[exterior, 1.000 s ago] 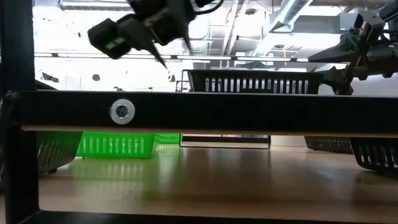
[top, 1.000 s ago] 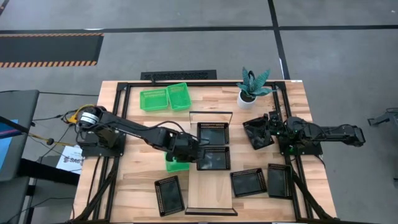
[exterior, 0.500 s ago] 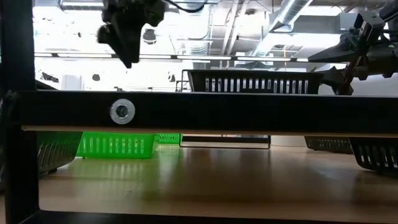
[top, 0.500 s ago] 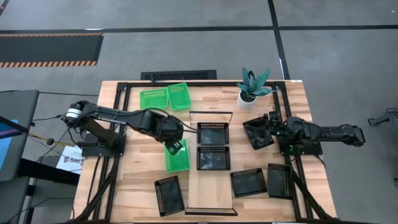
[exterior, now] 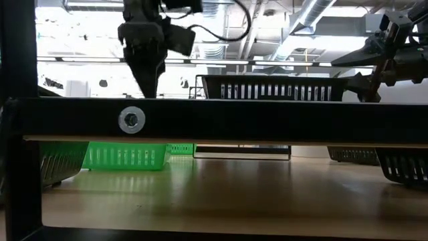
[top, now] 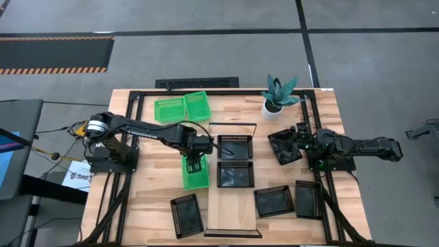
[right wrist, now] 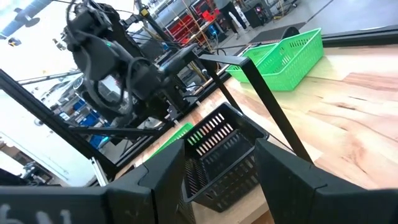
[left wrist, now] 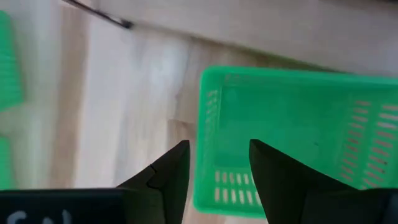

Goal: Stack baskets on shelf by color
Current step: Put the green bin on the shelf

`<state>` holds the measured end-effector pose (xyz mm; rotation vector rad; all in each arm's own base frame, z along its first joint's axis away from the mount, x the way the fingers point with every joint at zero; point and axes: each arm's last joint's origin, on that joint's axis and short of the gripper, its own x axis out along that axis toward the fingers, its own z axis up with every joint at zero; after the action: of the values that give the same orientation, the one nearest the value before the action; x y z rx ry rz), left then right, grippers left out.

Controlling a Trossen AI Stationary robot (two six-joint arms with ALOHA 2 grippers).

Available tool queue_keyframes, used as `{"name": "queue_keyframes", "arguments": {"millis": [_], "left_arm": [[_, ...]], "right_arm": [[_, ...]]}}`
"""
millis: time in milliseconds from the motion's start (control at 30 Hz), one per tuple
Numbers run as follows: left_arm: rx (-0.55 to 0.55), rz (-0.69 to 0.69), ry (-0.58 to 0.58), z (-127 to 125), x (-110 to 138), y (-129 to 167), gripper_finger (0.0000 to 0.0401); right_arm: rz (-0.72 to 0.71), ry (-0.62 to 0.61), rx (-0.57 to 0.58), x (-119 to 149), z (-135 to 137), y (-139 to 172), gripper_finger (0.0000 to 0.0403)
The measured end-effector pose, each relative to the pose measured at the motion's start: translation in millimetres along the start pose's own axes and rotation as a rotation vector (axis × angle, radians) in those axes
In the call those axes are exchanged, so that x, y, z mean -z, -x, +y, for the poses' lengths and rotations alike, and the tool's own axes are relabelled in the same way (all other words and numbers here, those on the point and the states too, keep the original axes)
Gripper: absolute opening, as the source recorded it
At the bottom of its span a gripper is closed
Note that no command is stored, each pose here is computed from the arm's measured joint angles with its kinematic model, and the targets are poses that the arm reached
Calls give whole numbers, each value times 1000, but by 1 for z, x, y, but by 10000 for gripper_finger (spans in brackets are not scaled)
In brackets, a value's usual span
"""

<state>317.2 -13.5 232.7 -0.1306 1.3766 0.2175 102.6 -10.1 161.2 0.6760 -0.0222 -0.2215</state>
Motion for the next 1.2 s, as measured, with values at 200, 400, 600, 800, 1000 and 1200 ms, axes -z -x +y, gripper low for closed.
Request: {"name": "queue_keyframes", "arguments": {"millis": [200,400,600,800,1000,1200], "left_arm": [[-23,48,15,8,15,-28,153],[-45,61,-28,13,22,-41,153],[-8,88,-20,17,27,-48,107],[3,139,-7,18,36,-54,10],[-70,228,80,26,38,-41,3],[-138,263,180,31,36,-8,0]], "right_arm": [[0,1,0,0,0,0,218],[0,-1,1,0,0,0,218],[0,-2,0,0,0,0,218],[0,-2,0,0,0,0,218],[0,0,1,0,0,0,218],[-1,0,1,0,0,0,218]]}}
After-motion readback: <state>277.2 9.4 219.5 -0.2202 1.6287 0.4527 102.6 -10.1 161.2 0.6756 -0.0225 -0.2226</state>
